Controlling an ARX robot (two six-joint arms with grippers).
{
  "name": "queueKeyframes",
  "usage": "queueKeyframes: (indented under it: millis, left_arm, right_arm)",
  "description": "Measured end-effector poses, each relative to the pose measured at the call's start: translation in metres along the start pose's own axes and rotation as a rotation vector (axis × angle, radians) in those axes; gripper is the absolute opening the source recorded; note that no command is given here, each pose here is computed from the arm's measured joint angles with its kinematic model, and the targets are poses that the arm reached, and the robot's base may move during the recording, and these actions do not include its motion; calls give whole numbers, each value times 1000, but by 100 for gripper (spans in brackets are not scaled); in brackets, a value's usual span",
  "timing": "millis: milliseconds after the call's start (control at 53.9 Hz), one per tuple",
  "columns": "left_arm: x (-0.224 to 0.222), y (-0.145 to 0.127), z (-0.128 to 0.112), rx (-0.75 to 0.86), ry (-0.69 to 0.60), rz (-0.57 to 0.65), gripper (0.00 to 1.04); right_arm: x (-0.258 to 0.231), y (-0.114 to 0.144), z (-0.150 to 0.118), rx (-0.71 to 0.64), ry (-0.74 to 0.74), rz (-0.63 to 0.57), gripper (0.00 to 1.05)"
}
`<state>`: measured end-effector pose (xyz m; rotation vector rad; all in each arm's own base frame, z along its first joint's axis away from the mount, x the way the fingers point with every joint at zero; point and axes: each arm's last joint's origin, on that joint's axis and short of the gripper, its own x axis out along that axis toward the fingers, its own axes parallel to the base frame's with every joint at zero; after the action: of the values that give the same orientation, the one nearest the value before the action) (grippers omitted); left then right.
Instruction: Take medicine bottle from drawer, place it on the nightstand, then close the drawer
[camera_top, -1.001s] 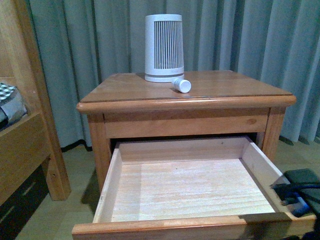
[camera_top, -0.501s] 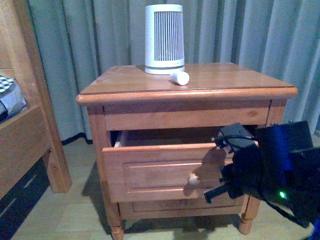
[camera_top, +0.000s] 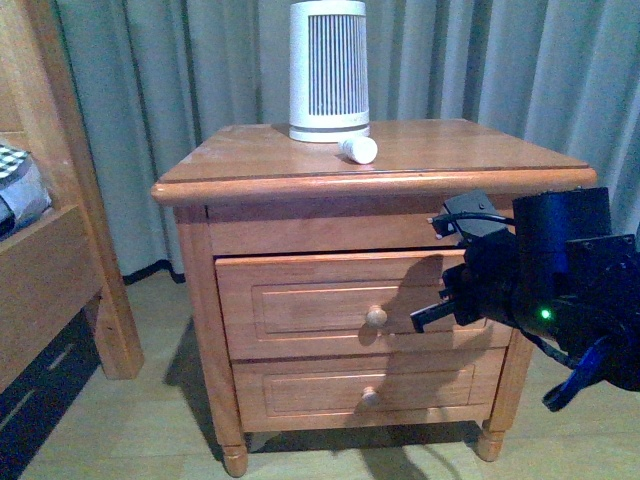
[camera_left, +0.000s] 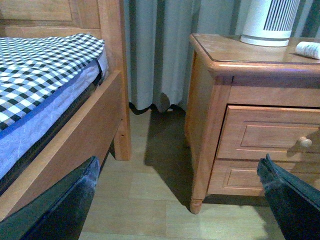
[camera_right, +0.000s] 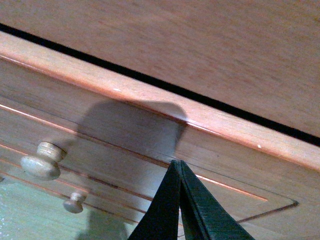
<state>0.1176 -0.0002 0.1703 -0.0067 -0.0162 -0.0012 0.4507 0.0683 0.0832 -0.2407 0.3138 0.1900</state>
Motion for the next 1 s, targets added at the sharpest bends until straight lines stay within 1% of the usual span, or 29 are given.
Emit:
queueKeyframes:
  millis: [167, 297, 315, 371, 501, 593, 705, 742, 890, 927, 946, 964, 1001]
  left_arm:
    - [0, 0, 0, 0, 0, 0, 98]
    - [0, 0, 0, 0, 0, 0, 98]
    - [0, 0, 0, 0, 0, 0, 98]
    - [0, 0, 0, 0, 0, 0, 98]
    - [0, 0, 0, 0, 0, 0, 98]
    - [0, 0, 0, 0, 0, 0, 98]
    - [0, 0, 0, 0, 0, 0, 98]
    - [0, 0, 0, 0, 0, 0, 98]
    - [0, 0, 0, 0, 0, 0, 98]
    - [0, 0, 0, 0, 0, 0, 98]
    - [0, 0, 0, 0, 0, 0, 98]
    - [0, 0, 0, 0, 0, 0, 98]
    - [0, 0, 0, 0, 0, 0, 98]
  right_arm:
    - [-30, 0, -10, 110, 30, 53, 3]
    - [-74, 0, -6, 256, 20, 125, 3]
    - [-78, -1, -5, 262, 18, 131, 3]
    - [-103, -3, -1, 326, 0, 156, 3]
    - [-165, -9, 11, 427, -46, 213, 3]
    - [-212, -12, 16, 460, -74, 245, 3]
    - [-274, -16, 16, 498, -105, 277, 3]
    - [-288, -17, 15, 500, -117, 270, 6]
    - [-357, -24, 11, 488, -235, 237, 33]
    - [-371, -24, 10, 460, -288, 196, 39]
    - [-376, -23, 10, 436, -309, 120, 36]
    - [-378, -22, 10, 425, -315, 93, 35]
    - [-383, -16, 7, 350, -348, -43, 24]
